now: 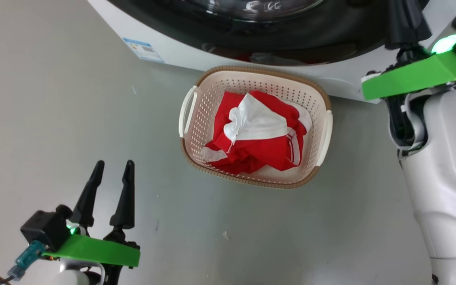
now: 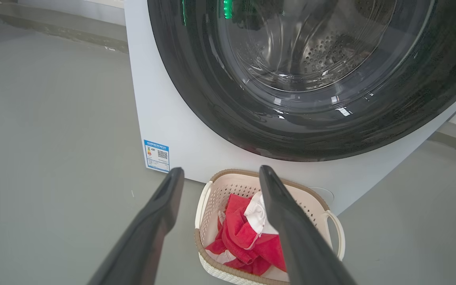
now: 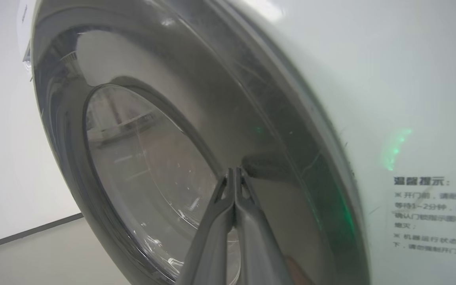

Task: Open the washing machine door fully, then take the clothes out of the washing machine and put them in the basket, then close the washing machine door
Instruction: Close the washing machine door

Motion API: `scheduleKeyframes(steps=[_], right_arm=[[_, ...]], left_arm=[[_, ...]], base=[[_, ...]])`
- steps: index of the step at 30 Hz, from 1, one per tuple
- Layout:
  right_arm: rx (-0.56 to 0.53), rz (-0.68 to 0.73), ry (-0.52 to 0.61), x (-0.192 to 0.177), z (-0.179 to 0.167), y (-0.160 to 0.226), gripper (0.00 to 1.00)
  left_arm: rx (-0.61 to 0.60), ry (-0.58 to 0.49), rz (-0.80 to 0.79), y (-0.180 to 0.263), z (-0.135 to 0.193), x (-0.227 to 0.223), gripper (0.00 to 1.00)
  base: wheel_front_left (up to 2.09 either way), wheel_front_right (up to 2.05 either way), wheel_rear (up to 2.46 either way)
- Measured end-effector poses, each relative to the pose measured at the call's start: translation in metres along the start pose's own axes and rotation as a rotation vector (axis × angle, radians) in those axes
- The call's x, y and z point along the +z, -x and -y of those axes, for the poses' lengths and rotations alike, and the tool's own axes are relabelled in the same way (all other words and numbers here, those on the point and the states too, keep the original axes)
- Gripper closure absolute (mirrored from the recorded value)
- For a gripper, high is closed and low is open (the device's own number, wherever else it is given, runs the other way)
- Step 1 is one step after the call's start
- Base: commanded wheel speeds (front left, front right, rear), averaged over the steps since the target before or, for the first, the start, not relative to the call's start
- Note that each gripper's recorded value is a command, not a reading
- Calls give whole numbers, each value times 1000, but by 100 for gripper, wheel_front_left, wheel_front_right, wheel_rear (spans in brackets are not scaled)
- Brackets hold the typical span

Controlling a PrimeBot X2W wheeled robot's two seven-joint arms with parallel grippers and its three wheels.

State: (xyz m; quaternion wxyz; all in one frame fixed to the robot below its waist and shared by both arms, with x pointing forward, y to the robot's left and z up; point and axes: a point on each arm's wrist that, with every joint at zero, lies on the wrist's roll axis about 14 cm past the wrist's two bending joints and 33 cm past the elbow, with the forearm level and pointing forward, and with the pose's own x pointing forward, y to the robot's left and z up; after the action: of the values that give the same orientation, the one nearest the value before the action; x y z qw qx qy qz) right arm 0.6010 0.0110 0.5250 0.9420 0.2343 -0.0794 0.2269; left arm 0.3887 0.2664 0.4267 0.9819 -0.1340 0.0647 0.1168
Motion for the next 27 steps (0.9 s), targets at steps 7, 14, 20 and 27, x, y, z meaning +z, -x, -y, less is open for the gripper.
scheduleKeyframes(steps=[7,14,20,27], right_arm=[[0,-97,28,-21,-5,35,0],[-52,-151,55,-23,4,78,0],[-115,-166,77,-13,16,113,0],[-181,-182,103,-2,27,156,0]], left_arm=[[-9,-1,20,4,1,8,0],[-24,-42,16,17,-3,10,0],[-61,-45,22,26,4,12,0],[-110,-47,31,34,15,15,0]], base=[[0,0,0],[0,0,0],[0,0,0],[0,0,0]])
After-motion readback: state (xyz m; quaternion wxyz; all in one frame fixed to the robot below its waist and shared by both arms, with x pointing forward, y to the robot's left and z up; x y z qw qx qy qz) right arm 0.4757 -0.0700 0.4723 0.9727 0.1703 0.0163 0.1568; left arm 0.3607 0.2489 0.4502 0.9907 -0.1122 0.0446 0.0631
